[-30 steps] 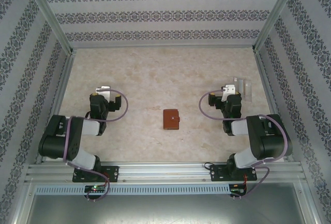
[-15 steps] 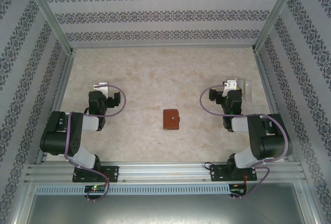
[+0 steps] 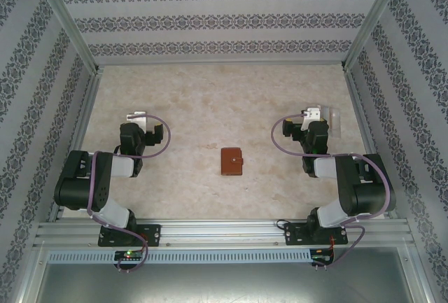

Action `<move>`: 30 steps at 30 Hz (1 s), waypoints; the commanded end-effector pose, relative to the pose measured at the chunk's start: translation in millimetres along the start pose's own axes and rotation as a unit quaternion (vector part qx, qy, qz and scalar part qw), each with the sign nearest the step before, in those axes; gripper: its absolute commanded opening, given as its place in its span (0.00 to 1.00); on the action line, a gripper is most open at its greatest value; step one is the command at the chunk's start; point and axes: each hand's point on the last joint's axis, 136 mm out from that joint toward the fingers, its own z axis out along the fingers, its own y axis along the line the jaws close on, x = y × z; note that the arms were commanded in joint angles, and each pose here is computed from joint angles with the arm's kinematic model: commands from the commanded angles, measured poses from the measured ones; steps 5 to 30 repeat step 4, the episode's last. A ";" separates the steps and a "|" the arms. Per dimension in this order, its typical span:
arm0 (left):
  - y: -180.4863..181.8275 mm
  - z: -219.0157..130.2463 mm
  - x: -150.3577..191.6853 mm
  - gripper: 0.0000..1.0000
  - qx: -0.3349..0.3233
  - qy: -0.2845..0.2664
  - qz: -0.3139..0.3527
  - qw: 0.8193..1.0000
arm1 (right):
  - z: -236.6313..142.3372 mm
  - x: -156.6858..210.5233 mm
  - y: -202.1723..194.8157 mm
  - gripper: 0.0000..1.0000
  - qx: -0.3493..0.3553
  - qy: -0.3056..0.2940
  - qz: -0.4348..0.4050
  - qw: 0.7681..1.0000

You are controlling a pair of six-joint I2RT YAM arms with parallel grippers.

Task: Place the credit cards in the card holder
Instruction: Reset both arms

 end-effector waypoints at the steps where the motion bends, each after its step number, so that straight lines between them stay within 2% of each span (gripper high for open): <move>1: 0.5 0.9 -7.7 0.99 0.003 -0.011 -0.012 1.000 | 1.8 -10.1 0.9 0.98 -0.008 -0.014 0.001 1.000; 30: 0.3 0.9 -8.0 0.99 0.003 -0.011 -0.012 1.000 | 1.2 -9.5 0.6 0.98 -0.007 -0.014 0.003 1.000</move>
